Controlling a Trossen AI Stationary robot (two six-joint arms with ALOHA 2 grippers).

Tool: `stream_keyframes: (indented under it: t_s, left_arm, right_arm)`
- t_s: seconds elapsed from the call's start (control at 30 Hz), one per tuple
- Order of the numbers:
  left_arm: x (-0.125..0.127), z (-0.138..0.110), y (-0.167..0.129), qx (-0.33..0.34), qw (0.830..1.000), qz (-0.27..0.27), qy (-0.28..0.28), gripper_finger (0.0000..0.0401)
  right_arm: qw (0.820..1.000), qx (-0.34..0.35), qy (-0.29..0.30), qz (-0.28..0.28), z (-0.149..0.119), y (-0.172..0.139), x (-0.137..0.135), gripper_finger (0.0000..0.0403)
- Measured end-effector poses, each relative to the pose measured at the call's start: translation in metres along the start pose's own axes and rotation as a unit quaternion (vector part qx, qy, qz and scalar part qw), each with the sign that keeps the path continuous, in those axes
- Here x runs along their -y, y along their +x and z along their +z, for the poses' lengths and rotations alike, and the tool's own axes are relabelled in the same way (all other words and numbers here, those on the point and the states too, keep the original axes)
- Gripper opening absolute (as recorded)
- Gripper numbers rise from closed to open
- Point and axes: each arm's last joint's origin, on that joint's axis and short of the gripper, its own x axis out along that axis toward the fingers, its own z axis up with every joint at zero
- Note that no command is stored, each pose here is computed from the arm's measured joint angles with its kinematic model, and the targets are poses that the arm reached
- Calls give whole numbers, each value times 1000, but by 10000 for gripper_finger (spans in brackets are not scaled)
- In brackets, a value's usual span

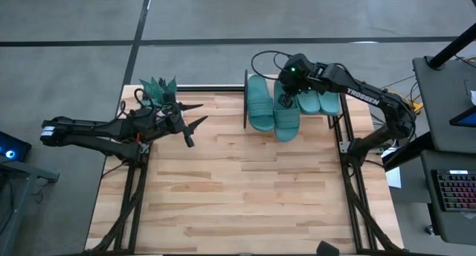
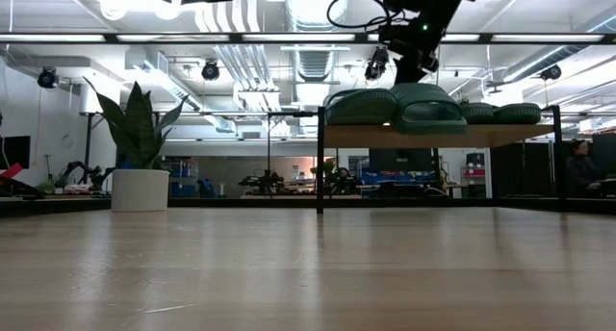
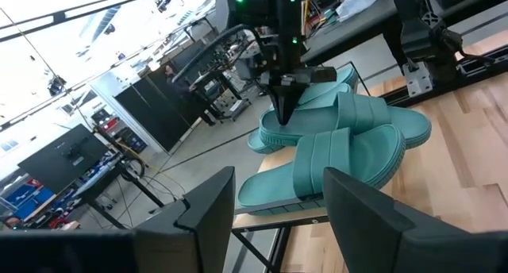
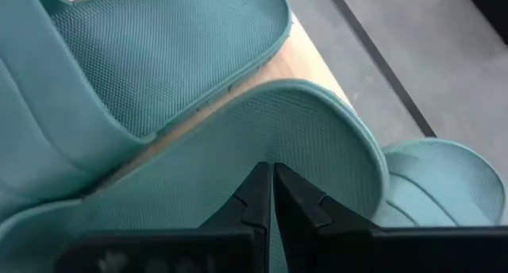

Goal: Pick and place slides into the shelf
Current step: Put the green slipper on the shelf, then return to Home Position

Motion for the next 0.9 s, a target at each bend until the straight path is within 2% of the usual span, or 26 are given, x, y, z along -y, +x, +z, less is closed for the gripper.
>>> stream_keyframes:
  t_s: [0.27, 0.47, 0.67, 0.9]
  left_arm:
    - [0, 0, 0, 0, 1000, 0, 0, 176]
    - [0, 0, 0, 0, 1000, 0, 0, 176]
    - [0, 0, 0, 0, 1000, 0, 0, 176]
    - [0, 0, 0, 0, 1000, 0, 0, 176]
  right_arm:
    - [999, -32, -18, 9, 3, 32, -4, 8]
    - [999, -36, -25, 9, 4, 44, -1, 8]
    - [1000, -21, -16, 0, 5, 42, 9, 8]
    - [999, 46, -12, 4, 14, 17, 13, 8]
